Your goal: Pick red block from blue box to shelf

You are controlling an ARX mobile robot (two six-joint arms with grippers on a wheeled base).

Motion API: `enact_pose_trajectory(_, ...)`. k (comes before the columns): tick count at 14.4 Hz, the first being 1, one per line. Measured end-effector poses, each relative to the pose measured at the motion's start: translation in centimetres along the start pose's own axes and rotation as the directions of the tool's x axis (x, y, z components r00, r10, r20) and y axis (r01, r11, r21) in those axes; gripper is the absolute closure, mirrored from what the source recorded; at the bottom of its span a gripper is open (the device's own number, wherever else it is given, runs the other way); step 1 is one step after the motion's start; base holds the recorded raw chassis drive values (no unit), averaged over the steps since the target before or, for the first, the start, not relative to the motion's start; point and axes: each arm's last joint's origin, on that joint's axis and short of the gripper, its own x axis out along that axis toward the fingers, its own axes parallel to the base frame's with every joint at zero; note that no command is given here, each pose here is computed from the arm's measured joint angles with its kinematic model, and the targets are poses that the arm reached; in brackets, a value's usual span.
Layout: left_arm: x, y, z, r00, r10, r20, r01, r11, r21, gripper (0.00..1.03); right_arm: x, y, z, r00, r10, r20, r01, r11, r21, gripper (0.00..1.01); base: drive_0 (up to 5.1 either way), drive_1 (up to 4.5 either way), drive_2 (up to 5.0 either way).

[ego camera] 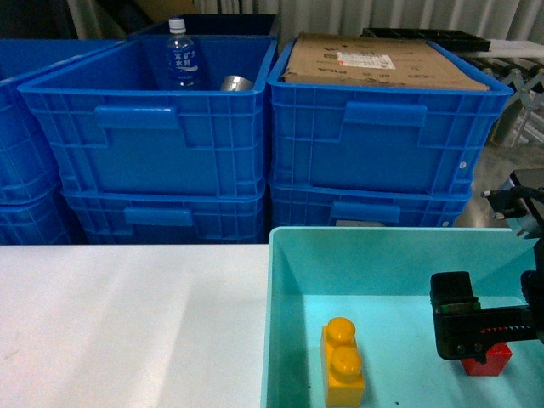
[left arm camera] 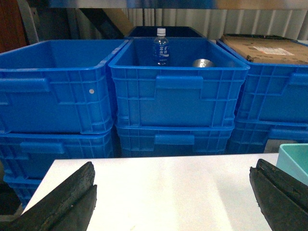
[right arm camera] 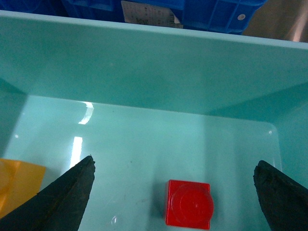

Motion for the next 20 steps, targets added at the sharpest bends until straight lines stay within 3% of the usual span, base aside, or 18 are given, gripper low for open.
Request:
enact_pose_trajectory(4, 0.0, 0.0, 0.0, 1.000, 0.000, 0.000, 0.000, 1.0000, 0.000, 0.05, 2.7, -0.6, 0.1, 0.999, -0.043, -0.006, 0.043, 0.9978, 0.051, 0.03, 0.0, 0.00, 0.0)
enact_pose_trajectory(7, 0.0, 0.0, 0.0, 1.000, 0.000, 0.000, 0.000, 1.0000, 0.000, 0.05, 3.7, -0.6, -0.3, 0.998, -0.052, -0.030, 0.054, 0.9955, 0.078, 0.03, 0.0, 0.00, 0.0)
enact_pose_trajectory(16, 0.0, 0.0, 0.0, 1.000, 0.000, 0.000, 0.000, 1.0000, 0.000, 0.05, 4.4, -0.7, -2.9, 0.996, -0.060, -0.064, 0.065, 0.9936, 0.092, 0.03, 0.0, 0.00, 0.0)
enact_pose_trajectory(17, 0.0, 0.0, 0.0, 1.000, 0.000, 0.000, 0.000, 1.0000, 0.000, 0.05, 5.2, -1.8, -4.1, 0.991, -0.086, -0.106, 0.097, 0.9895, 0.106, 0.03, 0.0, 0.00, 0.0)
enact_pose_trajectory(20, 0.0, 0.0, 0.0, 1.000, 0.000, 0.000, 0.000, 1.0000, 0.000, 0.05, 5.3, -2.0, -4.1, 0.990, -0.095, -0.103, 0.106, 0.9890, 0.103, 0.03, 0.0, 0.00, 0.0)
